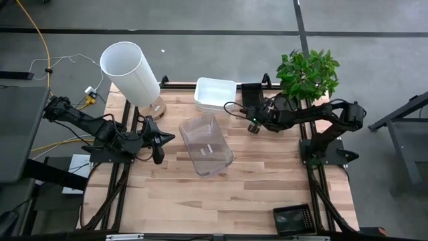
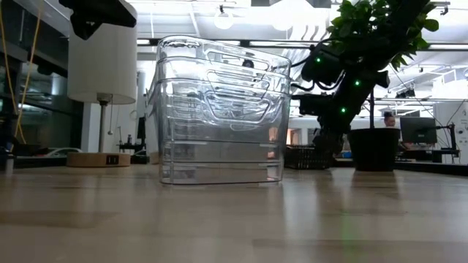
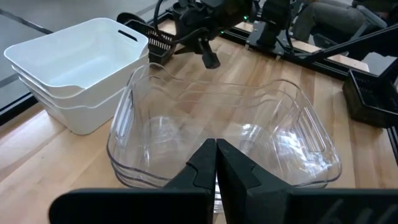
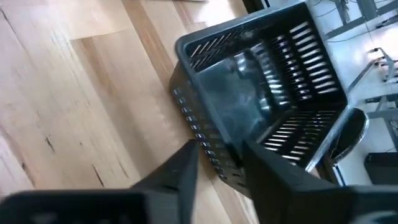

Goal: Stack baskets by color
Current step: Stack the top black bin on top of the bottom black bins

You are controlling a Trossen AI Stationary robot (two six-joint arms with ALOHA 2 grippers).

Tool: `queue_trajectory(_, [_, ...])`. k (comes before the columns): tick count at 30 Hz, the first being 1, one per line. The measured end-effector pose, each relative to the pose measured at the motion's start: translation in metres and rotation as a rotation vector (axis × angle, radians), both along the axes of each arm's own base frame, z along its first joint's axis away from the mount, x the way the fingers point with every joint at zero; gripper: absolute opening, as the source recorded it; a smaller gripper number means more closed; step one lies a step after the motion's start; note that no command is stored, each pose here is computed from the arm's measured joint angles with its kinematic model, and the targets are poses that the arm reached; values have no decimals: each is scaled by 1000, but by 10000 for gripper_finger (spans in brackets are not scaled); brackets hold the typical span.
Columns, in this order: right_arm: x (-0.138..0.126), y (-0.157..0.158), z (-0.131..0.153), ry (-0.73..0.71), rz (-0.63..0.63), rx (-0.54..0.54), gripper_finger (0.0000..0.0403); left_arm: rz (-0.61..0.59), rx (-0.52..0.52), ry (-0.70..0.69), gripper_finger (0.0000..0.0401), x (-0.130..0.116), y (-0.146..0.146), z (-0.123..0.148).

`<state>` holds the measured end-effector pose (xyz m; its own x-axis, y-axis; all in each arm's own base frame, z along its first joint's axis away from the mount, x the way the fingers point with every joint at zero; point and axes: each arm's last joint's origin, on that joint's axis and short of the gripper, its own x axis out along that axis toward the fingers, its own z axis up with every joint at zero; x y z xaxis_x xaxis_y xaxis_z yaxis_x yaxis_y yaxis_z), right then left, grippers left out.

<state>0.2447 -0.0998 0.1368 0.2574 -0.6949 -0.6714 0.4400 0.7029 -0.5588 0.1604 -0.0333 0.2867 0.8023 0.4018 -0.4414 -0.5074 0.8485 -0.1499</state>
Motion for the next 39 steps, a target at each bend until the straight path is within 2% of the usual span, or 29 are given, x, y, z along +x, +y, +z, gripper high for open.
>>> queue_trajectory(4, [0,1,-1,-20,1,28,28,0,0,0,0,0,0,0])
queue_trajectory(6, [1,1,-1,-26,2,35,9,0,0,0,0,0,0,0])
queue_trajectory(15, [7,20,9,-75,70,69,3,-24,-16,4,0,0,-1,0])
queue_trajectory(20, [14,38,30,-86,134,68,1,-24,-17,2,0,0,-1,0])
queue_trajectory(24, [15,57,52,-34,179,83,0,-24,-17,2,0,0,-1,0])
queue_trajectory(28, [10,85,80,27,225,123,0,-24,-17,1,0,0,-1,0])
queue_trajectory(33, [0,131,121,38,276,175,0,-24,-17,2,0,0,-1,0])
queue_trajectory(39, [-21,196,167,-37,346,319,0,-24,-17,2,0,0,-1,0])
